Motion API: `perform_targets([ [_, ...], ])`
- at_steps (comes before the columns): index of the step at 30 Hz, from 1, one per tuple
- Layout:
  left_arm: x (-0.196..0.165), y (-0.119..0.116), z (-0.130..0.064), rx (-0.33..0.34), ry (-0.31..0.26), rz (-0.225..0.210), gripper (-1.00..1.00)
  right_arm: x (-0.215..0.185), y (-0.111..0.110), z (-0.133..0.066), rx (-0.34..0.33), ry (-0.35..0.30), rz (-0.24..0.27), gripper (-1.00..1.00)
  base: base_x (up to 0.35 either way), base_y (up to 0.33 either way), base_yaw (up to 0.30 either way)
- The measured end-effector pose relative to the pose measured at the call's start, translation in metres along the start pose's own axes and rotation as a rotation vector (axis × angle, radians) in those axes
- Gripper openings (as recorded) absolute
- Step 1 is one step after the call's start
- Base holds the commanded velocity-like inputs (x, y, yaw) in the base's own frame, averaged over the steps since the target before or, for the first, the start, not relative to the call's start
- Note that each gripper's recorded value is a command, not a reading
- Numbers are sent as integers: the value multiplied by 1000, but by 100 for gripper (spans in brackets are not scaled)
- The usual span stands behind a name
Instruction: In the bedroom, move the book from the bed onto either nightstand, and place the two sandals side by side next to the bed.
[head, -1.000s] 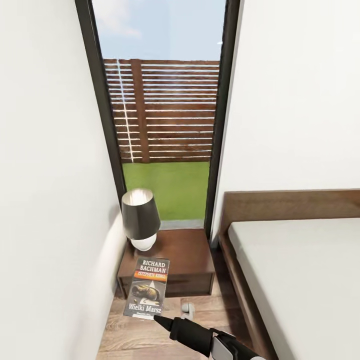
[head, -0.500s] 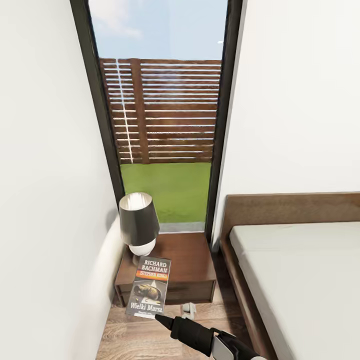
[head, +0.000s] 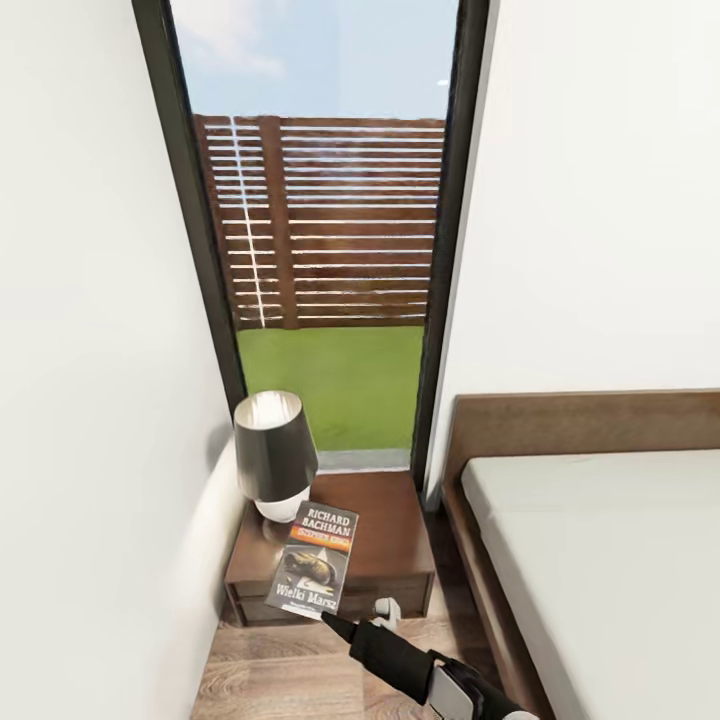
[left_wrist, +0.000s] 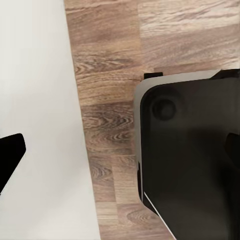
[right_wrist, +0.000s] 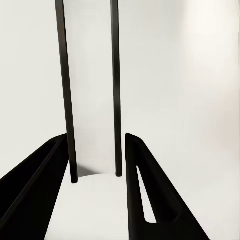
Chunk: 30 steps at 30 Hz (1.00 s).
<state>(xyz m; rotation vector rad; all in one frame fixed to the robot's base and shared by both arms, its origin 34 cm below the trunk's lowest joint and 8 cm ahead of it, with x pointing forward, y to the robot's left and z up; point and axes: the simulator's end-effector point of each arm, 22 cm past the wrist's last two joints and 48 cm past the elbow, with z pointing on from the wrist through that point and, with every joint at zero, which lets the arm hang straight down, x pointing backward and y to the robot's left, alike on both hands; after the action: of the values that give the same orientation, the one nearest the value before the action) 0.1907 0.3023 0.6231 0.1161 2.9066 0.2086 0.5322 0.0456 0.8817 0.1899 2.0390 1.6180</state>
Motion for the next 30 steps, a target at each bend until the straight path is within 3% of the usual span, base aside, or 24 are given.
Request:
perform_targets([
  [9, 0, 0, 0, 1, 0, 1, 100, -5, -9, -8, 19, 0, 78, -100, 120, 0, 0],
  [16, 0, -1, 0, 1, 0, 2, 100, -23, -34, -16, 118, -56, 125, -100, 119, 0, 0],
  [30, 0, 0, 0, 0, 0, 1, 100, -43, -57, -19, 241, -79, 154, -100, 136, 16, 0],
])
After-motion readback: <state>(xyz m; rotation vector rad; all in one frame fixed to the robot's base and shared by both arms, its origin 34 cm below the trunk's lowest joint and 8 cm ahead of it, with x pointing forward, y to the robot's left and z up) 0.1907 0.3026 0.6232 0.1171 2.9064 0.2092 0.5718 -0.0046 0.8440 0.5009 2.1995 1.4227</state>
